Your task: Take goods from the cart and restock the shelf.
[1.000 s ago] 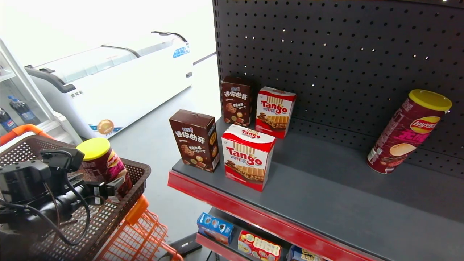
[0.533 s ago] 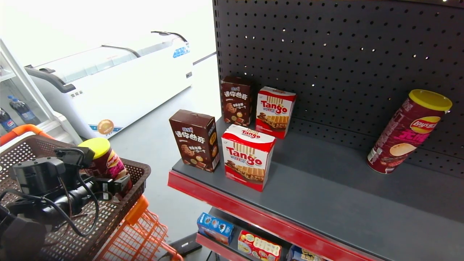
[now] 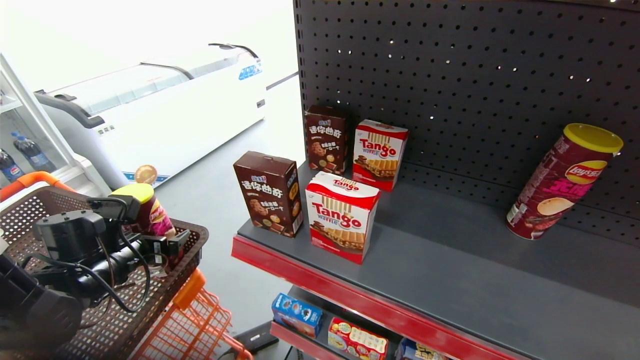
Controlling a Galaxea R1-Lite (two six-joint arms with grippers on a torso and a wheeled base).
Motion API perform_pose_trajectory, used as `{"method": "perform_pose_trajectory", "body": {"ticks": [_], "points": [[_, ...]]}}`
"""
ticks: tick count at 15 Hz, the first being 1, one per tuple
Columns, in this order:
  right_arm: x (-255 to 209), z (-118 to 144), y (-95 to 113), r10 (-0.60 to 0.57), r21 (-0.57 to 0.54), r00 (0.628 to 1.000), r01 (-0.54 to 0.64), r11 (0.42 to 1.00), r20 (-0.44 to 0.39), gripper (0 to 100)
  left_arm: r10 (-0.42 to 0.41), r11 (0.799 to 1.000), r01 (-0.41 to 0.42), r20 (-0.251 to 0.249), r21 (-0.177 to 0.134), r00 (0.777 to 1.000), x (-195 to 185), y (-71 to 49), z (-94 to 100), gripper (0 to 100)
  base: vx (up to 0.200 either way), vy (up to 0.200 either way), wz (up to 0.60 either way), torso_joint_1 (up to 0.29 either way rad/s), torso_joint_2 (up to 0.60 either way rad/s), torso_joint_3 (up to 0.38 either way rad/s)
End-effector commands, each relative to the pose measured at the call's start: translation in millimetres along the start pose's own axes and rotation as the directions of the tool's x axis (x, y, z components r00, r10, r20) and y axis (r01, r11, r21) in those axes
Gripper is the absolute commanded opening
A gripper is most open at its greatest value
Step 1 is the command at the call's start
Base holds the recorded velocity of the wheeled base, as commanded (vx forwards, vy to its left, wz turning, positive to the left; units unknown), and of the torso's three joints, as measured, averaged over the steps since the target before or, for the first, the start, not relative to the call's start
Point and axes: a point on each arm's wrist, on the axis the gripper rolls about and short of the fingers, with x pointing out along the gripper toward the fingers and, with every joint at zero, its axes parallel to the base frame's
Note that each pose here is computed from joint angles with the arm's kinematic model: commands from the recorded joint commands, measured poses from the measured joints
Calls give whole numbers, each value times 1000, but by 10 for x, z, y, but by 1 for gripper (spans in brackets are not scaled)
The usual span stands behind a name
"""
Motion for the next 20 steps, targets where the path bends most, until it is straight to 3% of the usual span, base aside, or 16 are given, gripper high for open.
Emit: {"method": "perform_pose_trajectory", "body": {"ticks": [1,4,7,8,11,13,14,16,17,18,19,20], "points": [[1,1,0,0,0,1000,0,1000,-1,100,-8,1000,8,0,-5,1000,74,-20,-18,0,0,0,0,0,0,0],[1,1,0,0,0,1000,0,1000,-1,100,-4,1000,3,41,1,999,94,-16,45,0,0,0,0,0,0,0],[1,1,0,0,0,1000,0,1000,-1,100,-20,1000,17,135,19,991,70,-82,174,0,0,0,0,0,0,0],[1,1,0,0,0,1000,0,1000,-1,100,-18,999,12,173,35,985,10,-89,269,0,0,0,0,0,0,0],[1,1,0,0,0,1000,0,1000,-1,100,-11,991,-24,252,135,968,-222,-72,503,0,0,0,0,0,0,0],[1,1,0,0,0,1000,0,1000,-1,100,-12,986,-38,295,163,956,-446,-61,680,0,0,0,0,0,0,0],[1,1,0,0,0,1000,0,1000,-1,100,-12,987,-35,286,160,958,-557,-63,749,0,0,0,0,0,0,0],[1,1,0,0,0,1000,0,1000,-1,100,-4,990,-45,349,131,937,-774,-53,967,0,0,0,0,0,0,0],[1,1,0,0,0,1000,0,1000,-1,100,-2,991,-45,346,128,938,-779,-53,970,0,0,0,0,0,0,0],[1,1,0,0,0,1000,0,1000,-1,100,-9,993,-35,374,111,927,-899,-71,1031,0,0,0,0,0,0,0],[1,1,0,0,0,1000,0,1000,-1,100,-41,996,7,393,88,918,-985,-153,1087,0,0,0,0,0,0,0],[1,1,0,0,0,1000,0,1000,-1,100,-44,996,11,394,86,918,-987,-160,1092,0,0,0,0,0,0,0]]}}
